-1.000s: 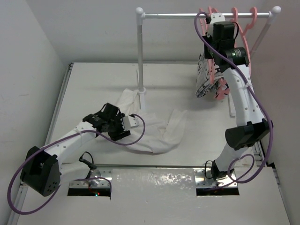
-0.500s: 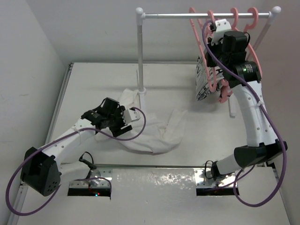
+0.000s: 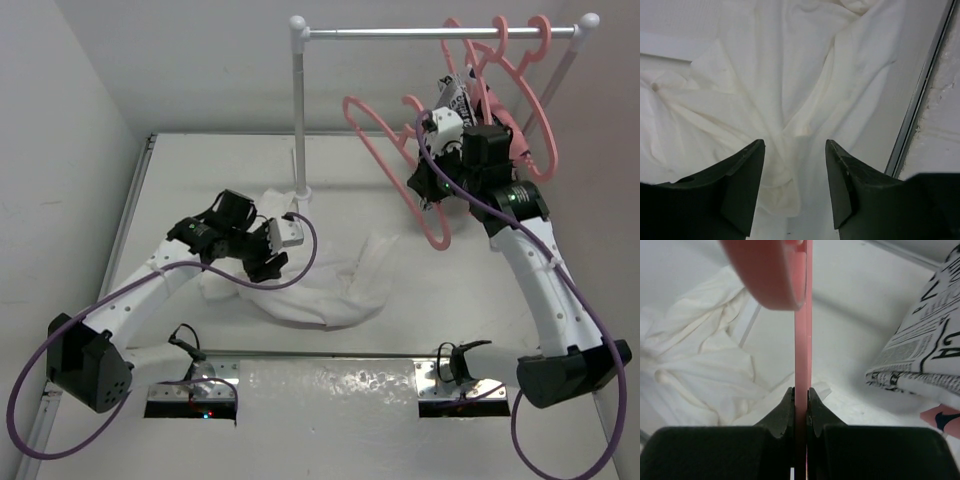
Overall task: Place the t-shirt on the hanger
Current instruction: Pick up the hanger from the clothesline.
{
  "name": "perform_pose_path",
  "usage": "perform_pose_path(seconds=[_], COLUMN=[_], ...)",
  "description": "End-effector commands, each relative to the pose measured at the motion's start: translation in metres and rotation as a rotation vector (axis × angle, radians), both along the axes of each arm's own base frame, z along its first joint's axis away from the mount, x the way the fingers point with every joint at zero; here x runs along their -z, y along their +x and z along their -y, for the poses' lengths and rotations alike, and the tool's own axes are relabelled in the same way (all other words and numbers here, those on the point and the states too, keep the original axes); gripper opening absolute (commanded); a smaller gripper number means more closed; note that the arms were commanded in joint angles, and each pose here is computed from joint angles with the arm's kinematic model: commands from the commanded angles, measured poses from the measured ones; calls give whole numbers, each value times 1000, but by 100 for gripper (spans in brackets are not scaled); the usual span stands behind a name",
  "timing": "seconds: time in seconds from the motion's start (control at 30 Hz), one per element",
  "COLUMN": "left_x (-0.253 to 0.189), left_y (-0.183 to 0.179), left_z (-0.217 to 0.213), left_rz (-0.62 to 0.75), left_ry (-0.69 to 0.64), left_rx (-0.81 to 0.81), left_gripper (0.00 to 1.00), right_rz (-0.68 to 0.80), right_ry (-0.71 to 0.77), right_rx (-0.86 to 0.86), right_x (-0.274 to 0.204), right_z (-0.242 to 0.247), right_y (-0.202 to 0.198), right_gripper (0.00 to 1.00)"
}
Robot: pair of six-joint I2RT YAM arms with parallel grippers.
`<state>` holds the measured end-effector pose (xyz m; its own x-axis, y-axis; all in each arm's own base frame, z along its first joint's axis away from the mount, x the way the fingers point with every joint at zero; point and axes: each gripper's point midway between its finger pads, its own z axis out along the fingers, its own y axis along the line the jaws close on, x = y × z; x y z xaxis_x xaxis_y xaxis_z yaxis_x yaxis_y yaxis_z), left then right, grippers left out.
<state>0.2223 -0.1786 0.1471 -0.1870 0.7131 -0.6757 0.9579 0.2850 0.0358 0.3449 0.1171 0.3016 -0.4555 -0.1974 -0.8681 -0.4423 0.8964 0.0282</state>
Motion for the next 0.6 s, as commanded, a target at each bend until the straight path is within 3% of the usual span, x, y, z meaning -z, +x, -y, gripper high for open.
perform_pose_path(seconds=[0.0, 0.1, 0.23, 0.37, 0.57], left_x=[-4, 9, 46, 64, 81], left_y=[3, 30, 37, 14, -31], left_z=[16, 15, 3, -1, -26], left_rz=[-87, -45, -108, -175, -209], left_ry=[-78, 21, 178, 199, 287], left_rx=[-60, -136, -143, -72, 72], left_gripper=[48, 37, 37, 39, 26], right_rz=[54, 26, -42, -104, -157], right_ry=[84, 82, 70, 65, 108], right_rx=[-130, -146, -175, -192, -206], right_x=[-6, 9, 38, 64, 83], right_z=[-25, -28, -26, -23, -27], right_y=[-19, -31, -52, -76, -96], right_gripper=[0, 0, 0, 0, 0])
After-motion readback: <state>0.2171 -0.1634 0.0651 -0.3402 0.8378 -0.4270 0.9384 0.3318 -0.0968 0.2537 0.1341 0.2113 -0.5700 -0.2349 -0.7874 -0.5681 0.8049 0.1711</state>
